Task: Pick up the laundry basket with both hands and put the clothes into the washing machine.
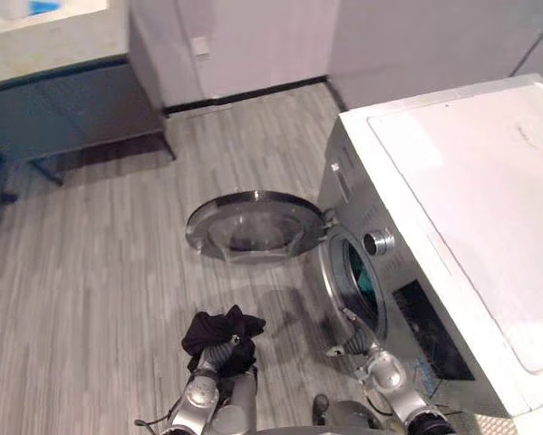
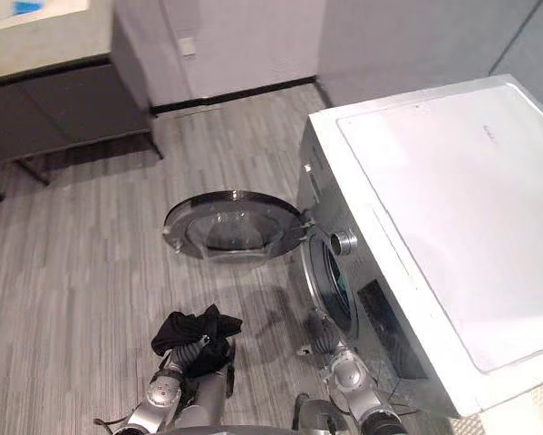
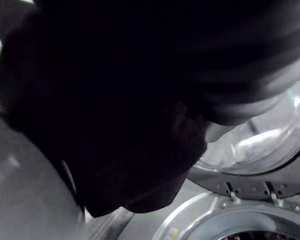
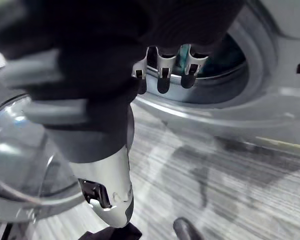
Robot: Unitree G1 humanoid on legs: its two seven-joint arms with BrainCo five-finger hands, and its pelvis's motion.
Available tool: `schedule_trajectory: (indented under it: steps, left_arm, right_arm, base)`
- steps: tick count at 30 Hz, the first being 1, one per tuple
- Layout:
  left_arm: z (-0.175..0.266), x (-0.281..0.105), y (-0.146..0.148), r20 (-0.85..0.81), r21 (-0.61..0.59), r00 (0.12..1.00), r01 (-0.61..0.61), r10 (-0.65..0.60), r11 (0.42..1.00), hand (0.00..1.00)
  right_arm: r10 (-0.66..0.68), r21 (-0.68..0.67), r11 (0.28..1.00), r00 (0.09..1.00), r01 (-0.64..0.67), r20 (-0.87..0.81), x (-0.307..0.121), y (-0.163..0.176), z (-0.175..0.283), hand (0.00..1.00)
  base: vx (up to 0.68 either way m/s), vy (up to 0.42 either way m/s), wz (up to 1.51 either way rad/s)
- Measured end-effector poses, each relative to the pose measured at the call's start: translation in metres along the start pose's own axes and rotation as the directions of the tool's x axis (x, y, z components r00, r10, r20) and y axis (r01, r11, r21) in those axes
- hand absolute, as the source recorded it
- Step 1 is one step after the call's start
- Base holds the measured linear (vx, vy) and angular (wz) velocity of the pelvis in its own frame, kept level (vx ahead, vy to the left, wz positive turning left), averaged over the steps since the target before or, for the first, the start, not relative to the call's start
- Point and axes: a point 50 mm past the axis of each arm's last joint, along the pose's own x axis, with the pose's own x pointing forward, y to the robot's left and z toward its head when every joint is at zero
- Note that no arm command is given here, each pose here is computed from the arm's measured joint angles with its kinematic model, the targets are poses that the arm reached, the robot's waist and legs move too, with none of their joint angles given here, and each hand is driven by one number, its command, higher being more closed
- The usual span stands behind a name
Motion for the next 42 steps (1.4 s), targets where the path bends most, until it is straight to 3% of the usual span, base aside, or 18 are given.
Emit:
schedule_trajectory:
  steps: [13, 17, 26, 33, 36, 42]
  left_arm:
    - [-0.011, -0.001, 0.020, -0.024, 0.058, 0.999, -0.026, 0.027, 0.998, 1.00]
    - [-0.009, 0.000, 0.022, -0.015, 0.063, 0.999, -0.030, 0.031, 0.998, 1.00]
    - [-0.004, -0.002, -0.009, -0.022, 0.012, 0.999, 0.034, -0.034, 0.999, 1.00]
    - [0.024, 0.011, -0.002, 0.095, 0.263, 0.991, 0.062, -0.090, 0.963, 1.00]
    - [0.058, 0.019, 0.008, 0.225, 0.330, 0.971, -0.002, -0.077, 0.944, 1.00]
    - [0.151, 0.020, 0.037, 0.541, 0.283, 0.841, -0.208, 0.024, 0.936, 1.00]
  right_arm:
    - [0.077, -0.022, 0.997, 0.996, -0.077, 0.042, 0.004, 0.025, 0.016, 0.00]
    - [0.090, -0.020, 0.996, 0.996, -0.090, -0.009, -0.006, 0.030, -0.001, 0.00]
    - [-0.033, 0.066, 0.997, 0.986, 0.044, -0.164, -0.018, 0.004, -0.040, 0.00]
    - [-0.050, 0.089, 0.994, 0.987, 0.065, -0.155, -0.015, 0.000, -0.036, 0.00]
    - [-0.118, 0.086, 0.989, 0.992, 0.122, -0.046, 0.010, -0.029, -0.001, 0.00]
    - [-0.218, 0.109, 0.973, 0.969, 0.206, 0.115, 0.022, -0.059, 0.043, 0.00]
  base:
    - [0.07, 0.195, -1.23]
    - [0.01, -0.079, -0.55]
    - [0.05, -0.058, -0.76]
    - [-0.06, 0.055, -0.45]
    - [-0.29, 0.046, -0.52]
    - [-0.21, 0.051, -0.17]
